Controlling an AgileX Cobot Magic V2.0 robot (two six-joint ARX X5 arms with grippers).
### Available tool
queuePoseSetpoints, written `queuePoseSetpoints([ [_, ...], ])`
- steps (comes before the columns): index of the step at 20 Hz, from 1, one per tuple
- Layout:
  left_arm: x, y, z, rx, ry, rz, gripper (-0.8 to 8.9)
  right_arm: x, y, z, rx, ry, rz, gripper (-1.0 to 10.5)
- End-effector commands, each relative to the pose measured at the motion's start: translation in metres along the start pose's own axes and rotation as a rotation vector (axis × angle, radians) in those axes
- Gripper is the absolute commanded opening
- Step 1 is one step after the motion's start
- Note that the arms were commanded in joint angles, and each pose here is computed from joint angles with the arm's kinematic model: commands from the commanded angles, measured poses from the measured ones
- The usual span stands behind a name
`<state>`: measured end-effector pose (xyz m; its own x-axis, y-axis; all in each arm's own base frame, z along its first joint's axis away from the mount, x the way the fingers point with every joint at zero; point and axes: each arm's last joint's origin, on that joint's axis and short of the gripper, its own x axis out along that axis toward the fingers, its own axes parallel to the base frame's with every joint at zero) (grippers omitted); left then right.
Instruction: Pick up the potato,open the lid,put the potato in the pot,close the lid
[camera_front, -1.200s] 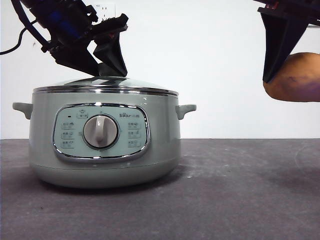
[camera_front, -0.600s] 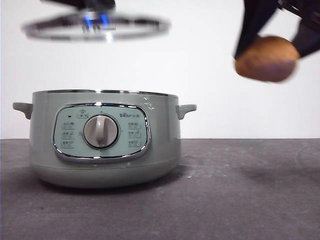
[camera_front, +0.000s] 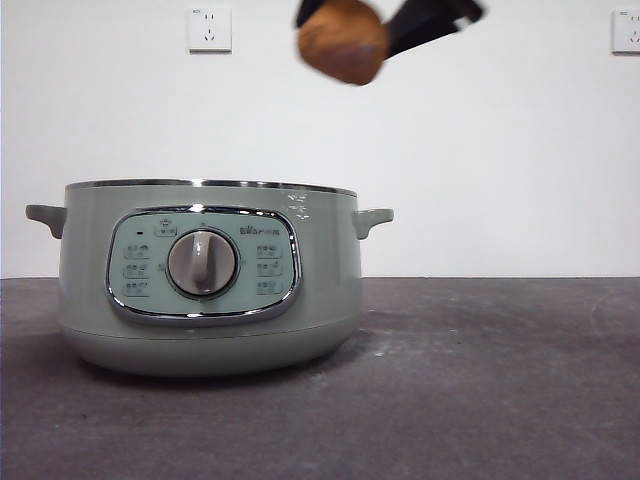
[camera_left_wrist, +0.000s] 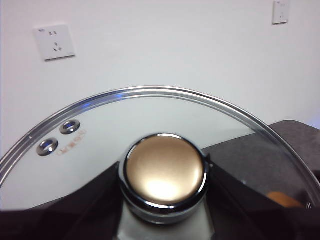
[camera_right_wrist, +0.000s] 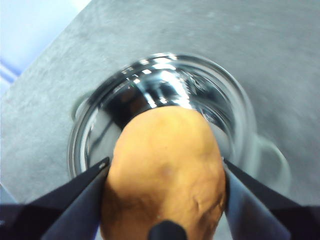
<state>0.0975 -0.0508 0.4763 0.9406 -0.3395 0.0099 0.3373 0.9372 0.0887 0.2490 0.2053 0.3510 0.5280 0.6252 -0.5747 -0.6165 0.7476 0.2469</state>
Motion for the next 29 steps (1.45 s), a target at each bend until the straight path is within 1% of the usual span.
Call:
queuePoseSetpoints([
  [1, -0.022, 0.005, 0.014, 0.004, -0.074, 0.007, -0.09, 0.038, 0.005, 0.012, -0.081, 0.081, 0.010, -0.1],
  [4, -0.035, 0.008, 0.015, 0.006, -0.068, 0.006, -0.09, 0.088, 0.010, 0.023, -0.151, 0.199, 0.011, -0.1],
  [6, -0.038, 0.008, 0.014, 0.008, -0.057, 0.005, -0.09, 0.120, 0.010, 0.024, -0.183, 0.257, 0.013, -0.1],
  [10, -0.038, 0.008, 0.012, 0.012, -0.036, 0.002, -0.09, 0.173, 0.013, 0.008, -0.255, 0.332, 0.021, -0.1],
  [11, -0.038, 0.008, 0.012, 0.012, -0.036, 0.002, -0.09, 0.183, 0.014, 0.001, -0.262, 0.351, 0.008, -0.1],
  [14, -0.038, 0.008, 0.011, 0.013, -0.031, 0.002, -0.09, 0.200, 0.016, -0.012, -0.279, 0.393, 0.000, -0.1],
  [16, -0.038, 0.008, 0.010, 0.014, -0.024, 0.001, -0.09, 0.204, 0.016, -0.016, -0.306, 0.402, -0.009, -0.1],
  [19, -0.037, 0.008, 0.010, 0.015, -0.020, 0.001, -0.09, 0.213, 0.013, -0.023, -0.321, 0.427, -0.034, -0.1],
  [20, -0.037, 0.008, 0.010, 0.015, -0.020, 0.001, -0.09, 0.214, 0.014, -0.024, -0.330, 0.428, -0.029, -0.1],
  [21, -0.037, 0.008, 0.010, 0.015, -0.017, 0.001, -0.09, 0.214, 0.015, -0.024, -0.332, 0.429, -0.026, 0.4],
  [22, -0.037, 0.008, 0.009, 0.016, -0.012, 0.000, -0.09, 0.214, 0.015, -0.024, -0.331, 0.431, -0.027, 1.7],
  [23, -0.037, 0.008, 0.009, 0.017, -0.005, 0.000, -0.09, 0.213, 0.014, -0.025, -0.330, 0.436, -0.028, 3.7],
  [24, -0.037, 0.007, 0.008, 0.019, 0.002, -0.001, -0.09, 0.213, 0.014, -0.025, -0.327, 0.443, -0.030, 5.0],
  [25, -0.037, 0.007, 0.007, 0.019, 0.006, -0.001, -0.09, 0.213, 0.015, -0.026, -0.329, 0.444, -0.029, 5.1],
  [29, -0.037, 0.007, 0.006, 0.022, 0.017, -0.003, -0.09, 0.212, 0.017, -0.025, -0.325, 0.443, -0.026, 5.1],
])
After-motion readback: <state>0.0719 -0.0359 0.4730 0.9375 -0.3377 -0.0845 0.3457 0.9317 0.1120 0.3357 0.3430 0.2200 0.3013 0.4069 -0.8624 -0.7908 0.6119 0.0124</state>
